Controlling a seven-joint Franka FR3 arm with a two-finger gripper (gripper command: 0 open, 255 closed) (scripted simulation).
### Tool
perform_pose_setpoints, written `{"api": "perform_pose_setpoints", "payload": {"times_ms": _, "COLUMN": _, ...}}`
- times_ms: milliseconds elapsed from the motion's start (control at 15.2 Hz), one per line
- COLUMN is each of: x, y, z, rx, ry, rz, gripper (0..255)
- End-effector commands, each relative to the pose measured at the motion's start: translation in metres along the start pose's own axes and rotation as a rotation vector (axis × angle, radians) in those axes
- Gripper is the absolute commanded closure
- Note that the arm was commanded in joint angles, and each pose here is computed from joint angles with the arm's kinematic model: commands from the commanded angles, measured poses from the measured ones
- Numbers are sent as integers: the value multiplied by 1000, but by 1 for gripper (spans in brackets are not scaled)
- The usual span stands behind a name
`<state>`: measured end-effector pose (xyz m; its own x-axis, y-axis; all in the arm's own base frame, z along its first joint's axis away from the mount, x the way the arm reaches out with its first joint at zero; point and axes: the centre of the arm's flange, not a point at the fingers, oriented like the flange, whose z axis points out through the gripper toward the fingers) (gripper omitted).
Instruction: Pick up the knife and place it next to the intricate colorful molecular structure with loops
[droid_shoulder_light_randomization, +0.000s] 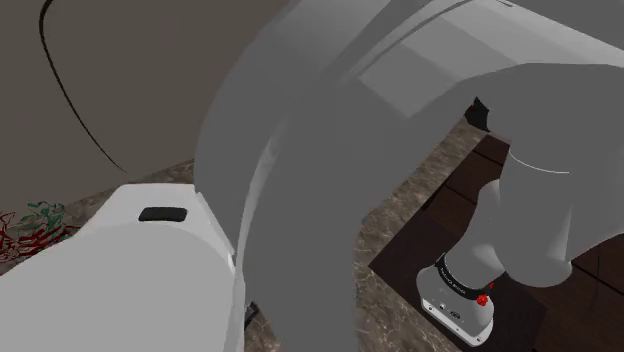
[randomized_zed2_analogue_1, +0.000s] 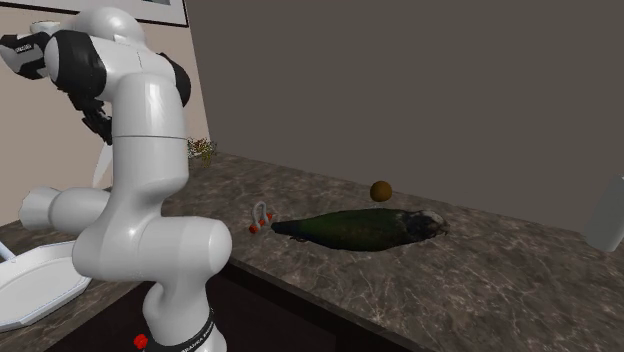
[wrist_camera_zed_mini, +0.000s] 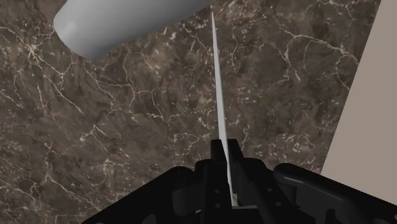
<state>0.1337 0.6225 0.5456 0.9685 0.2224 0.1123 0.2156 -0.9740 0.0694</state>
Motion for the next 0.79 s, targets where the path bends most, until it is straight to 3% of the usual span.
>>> {"api": "perform_pose_setpoints", "payload": {"times_ms": 0, "x": -2, "y": -1, "z": 11, "rx": 0, "ry": 0, "rz": 0, "gripper": 255}}
{"api": "perform_pose_setpoints", "payload": {"times_ms": 726, "x": -9, "y": -5, "z": 69, "rx": 0, "ry": 0, "rz": 0, "gripper": 255}}
